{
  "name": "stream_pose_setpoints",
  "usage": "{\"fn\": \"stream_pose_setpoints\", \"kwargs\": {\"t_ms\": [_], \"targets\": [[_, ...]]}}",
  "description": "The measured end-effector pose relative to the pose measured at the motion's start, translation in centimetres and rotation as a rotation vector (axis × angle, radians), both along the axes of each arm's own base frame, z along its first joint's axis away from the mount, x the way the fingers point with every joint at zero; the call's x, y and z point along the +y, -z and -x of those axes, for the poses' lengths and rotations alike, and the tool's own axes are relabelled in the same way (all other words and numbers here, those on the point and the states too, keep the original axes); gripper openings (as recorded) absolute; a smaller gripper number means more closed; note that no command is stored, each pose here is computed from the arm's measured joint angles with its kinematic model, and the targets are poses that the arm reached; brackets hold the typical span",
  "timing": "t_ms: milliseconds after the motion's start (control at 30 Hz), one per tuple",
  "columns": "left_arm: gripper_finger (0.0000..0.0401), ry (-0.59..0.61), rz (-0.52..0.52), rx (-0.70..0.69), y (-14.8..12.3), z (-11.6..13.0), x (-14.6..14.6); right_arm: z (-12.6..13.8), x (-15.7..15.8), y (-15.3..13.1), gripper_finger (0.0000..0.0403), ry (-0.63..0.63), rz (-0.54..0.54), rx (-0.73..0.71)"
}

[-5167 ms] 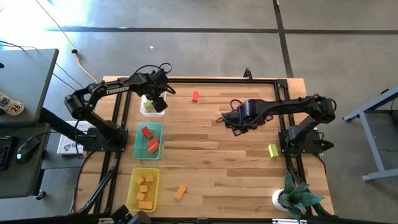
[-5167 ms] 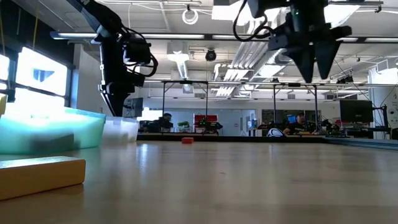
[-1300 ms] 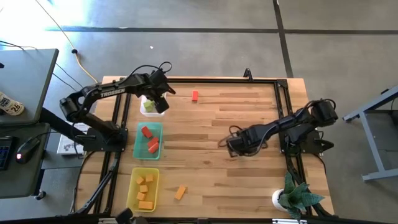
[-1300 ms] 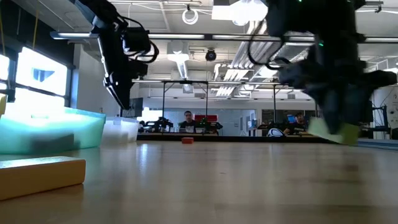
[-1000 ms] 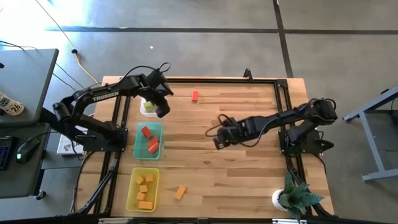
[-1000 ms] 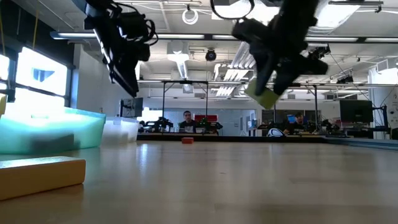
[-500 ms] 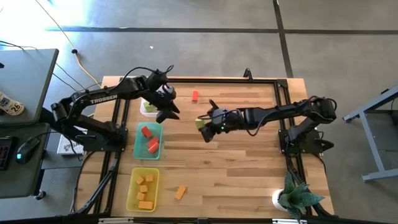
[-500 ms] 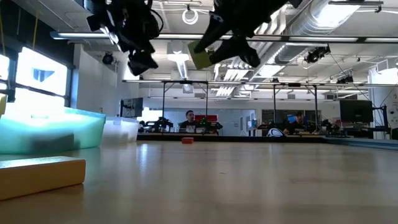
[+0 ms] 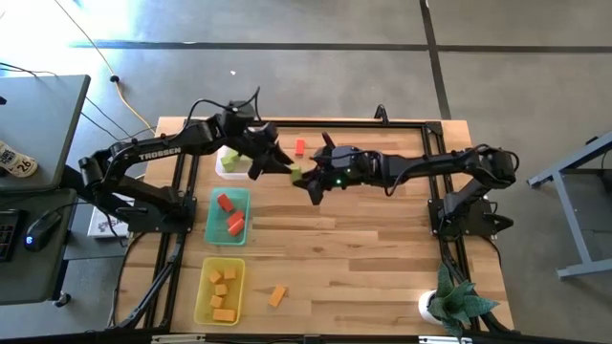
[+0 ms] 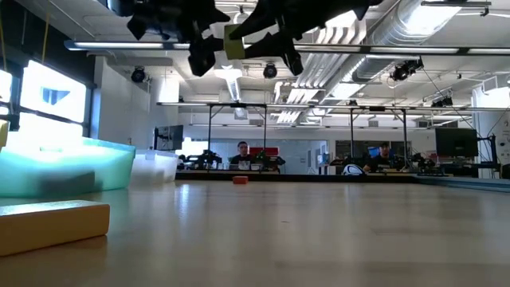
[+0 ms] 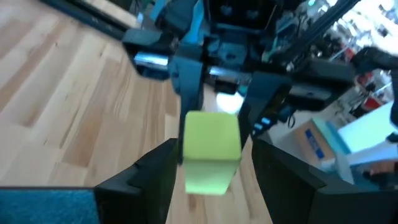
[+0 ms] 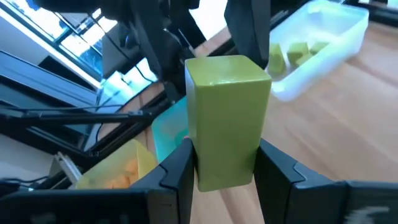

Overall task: Sort & place blocks by color
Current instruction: Put the green rectangular block into the transparent bin

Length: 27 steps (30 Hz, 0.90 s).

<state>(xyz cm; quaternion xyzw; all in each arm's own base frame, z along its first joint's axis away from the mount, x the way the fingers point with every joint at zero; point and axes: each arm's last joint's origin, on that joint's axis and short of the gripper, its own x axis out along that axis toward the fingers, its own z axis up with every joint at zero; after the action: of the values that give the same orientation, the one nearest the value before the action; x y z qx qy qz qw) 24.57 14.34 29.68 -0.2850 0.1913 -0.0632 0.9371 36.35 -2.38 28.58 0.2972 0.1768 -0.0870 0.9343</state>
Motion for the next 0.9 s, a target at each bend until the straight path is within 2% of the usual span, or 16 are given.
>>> {"fn": "stream_pose_setpoints", "kwargs": {"t_ms": [300, 533, 633, 800, 900], "targets": [[0.0196, -0.021, 0.019, -0.031, -0.4, -0.2, 0.1, -0.1, -1.4, -0.7, 0.0107, -0.015, 0.01, -0.078], [0.0191, -0.108, -0.034, -0.041, -0.6, -0.3, 0.5, -0.1, -2.5, -0.9, 0.0107, -0.002, -0.017, -0.098], [0.017, -0.121, -0.066, -0.052, -0.8, -0.3, 0.6, 0.0, -2.7, -1.0, 0.0107, 0.004, -0.018, -0.109], [0.0108, -0.116, -0.075, -0.052, -0.7, -0.3, 0.6, 0.0, -3.1, -1.0, 0.0107, 0.008, -0.013, -0.107], [0.0104, -0.114, -0.091, -0.055, -0.7, -0.3, 0.6, 0.1, -3.4, -1.0, 0.0107, 0.008, -0.003, -0.107]]}}
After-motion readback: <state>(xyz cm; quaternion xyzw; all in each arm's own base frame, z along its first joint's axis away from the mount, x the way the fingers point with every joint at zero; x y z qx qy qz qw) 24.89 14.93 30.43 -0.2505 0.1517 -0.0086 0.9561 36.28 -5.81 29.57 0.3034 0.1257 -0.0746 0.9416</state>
